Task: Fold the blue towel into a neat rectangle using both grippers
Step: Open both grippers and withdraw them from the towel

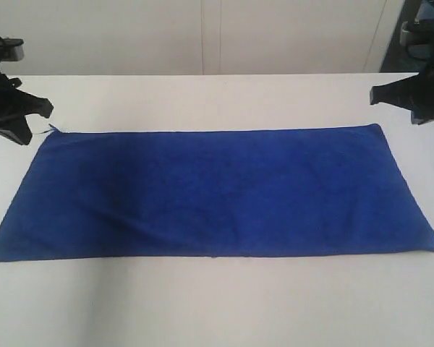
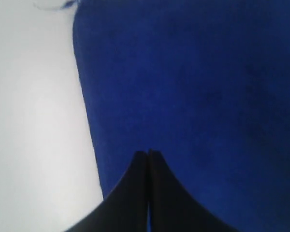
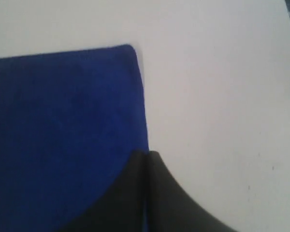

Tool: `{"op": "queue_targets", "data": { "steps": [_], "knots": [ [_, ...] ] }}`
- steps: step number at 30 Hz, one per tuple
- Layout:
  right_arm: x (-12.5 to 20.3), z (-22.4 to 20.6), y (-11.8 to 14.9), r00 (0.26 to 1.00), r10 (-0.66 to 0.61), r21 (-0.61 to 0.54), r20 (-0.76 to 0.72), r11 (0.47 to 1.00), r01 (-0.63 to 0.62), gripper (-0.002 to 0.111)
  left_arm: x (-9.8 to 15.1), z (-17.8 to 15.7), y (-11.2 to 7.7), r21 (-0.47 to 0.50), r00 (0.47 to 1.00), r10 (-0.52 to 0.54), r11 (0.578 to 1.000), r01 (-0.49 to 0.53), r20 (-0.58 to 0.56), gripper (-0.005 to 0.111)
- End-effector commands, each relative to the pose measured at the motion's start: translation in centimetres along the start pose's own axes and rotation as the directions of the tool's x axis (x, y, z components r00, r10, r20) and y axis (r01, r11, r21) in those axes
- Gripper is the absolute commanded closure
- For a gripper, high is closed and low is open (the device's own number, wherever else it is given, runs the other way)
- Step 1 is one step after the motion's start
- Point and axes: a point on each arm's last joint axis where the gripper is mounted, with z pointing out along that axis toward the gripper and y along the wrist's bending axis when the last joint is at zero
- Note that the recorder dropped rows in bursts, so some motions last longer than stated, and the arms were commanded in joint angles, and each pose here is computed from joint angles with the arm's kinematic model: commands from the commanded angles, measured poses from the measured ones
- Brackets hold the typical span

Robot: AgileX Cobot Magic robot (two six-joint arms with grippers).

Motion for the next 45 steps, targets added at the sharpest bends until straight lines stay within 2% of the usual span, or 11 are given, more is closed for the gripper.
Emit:
{"op": "queue_targets", "data": {
  "steps": [1, 5, 11, 16, 17, 20, 24, 29, 35, 40, 45],
  "knots": [
    [3.2, -4.6, -0.9, 0.999, 0.04, -0.043, -0.031, 0.998, -0.041, 0.108, 4.0, -5.4, -2.2, 0.092, 0.999, -0.034, 0.995, 0.036, -0.018, 0.107],
    [5.7, -8.4, -1.5, 0.996, 0.084, -0.078, 0.0, 0.993, -0.084, 0.108, 8.2, -9.7, -4.0, 0.152, 0.998, -0.051, 0.987, 0.046, 0.031, 0.107],
    [8.9, -12.1, -1.6, 0.995, 0.091, -0.174, 0.043, 0.981, -0.082, 0.108, 16.0, -16.8, -6.2, 0.117, 0.958, -0.012, 0.993, -0.023, 0.286, 0.107],
    [11.1, -14.4, -2.2, 0.987, 0.113, -0.195, 0.114, 0.977, -0.089, 0.108, 23.0, -22.9, -8.1, 0.049, 0.817, 0.057, 0.993, -0.104, 0.574, 0.107],
    [11.4, -14.9, -2.3, 0.982, 0.119, -0.201, 0.149, 0.976, -0.088, 0.108, 24.6, -24.0, -8.5, 0.029, 0.773, 0.075, 0.992, -0.12, 0.63, 0.107],
    [12.0, -15.6, -2.5, 0.969, 0.131, -0.212, 0.211, 0.974, -0.086, 0.108, 26.3, -25.3, -8.9, -0.018, 0.69, 0.114, 0.989, -0.145, 0.714, 0.107],
    [12.9, -15.9, -2.6, 0.954, 0.142, -0.221, 0.264, 0.972, -0.083, 0.108, 27.0, -25.9, -9.0, -0.046, 0.636, 0.14, 0.986, -0.162, 0.758, 0.107],
    [14.1, -15.9, -2.7, 0.941, 0.128, -0.222, 0.315, 0.973, -0.058, 0.108, 26.9, -23.6, -8.8, -0.023, 0.673, 0.174, 0.973, -0.228, 0.719, 0.107],
    [14.7, -16.1, -2.8, 0.924, 0.137, -0.228, 0.358, 0.972, -0.056, 0.108, 26.8, -21.4, -8.3, -0.036, 0.708, 0.191, 0.973, -0.227, 0.68, 0.107],
    [14.7, -15.1, -2.6, 0.946, 0.124, -0.219, 0.298, 0.974, -0.059, 0.108, 27.0, -20.6, -8.2, -0.031, 0.741, 0.197, 0.972, -0.232, 0.642, 0.107],
    [13.9, -12.7, -2.1, 0.972, 0.107, -0.205, 0.209, 0.977, -0.063, 0.108, 27.0, -20.5, -8.2, -0.032, 0.74, 0.196, 0.973, -0.23, 0.643, 0.107]
  ]
}}
